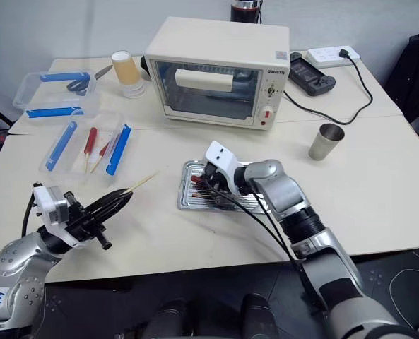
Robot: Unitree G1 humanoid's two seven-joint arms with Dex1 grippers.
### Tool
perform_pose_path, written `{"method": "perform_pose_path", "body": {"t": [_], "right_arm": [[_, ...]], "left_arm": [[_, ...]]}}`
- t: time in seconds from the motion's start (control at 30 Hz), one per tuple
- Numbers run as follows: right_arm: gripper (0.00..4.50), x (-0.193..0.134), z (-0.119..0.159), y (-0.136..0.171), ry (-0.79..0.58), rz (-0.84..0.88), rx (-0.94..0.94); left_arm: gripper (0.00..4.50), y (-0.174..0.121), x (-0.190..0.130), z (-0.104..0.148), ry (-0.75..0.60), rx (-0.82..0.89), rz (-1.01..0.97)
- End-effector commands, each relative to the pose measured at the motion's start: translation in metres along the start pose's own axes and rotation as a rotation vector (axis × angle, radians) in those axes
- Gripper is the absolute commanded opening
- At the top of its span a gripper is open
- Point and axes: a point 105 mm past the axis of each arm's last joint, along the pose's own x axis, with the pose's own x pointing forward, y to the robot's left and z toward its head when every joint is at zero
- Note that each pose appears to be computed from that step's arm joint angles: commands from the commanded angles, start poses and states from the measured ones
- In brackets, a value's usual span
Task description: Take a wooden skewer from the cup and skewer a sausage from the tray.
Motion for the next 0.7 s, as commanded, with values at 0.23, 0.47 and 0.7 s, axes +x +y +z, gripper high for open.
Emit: {"method": "perform_pose_path", "body": {"t": [0.23, 0.47, 0.7], "right_arm": [[0.79, -0.053, 0.033, 0.031, -0.111, 0.284, -0.302], [0.79, -0.053, 0.029, 0.031, -0.094, 0.265, -0.285], [0.79, -0.055, 0.028, 0.039, -0.082, 0.303, -0.295]], "left_arm": [[0.00, -0.018, 0.009, -0.001, 0.068, 0.077, -0.213], [0.00, -0.022, 0.016, -0.002, 0.061, 0.082, -0.255], [0.00, -0.024, 0.021, -0.002, 0.054, 0.089, -0.288]]}}
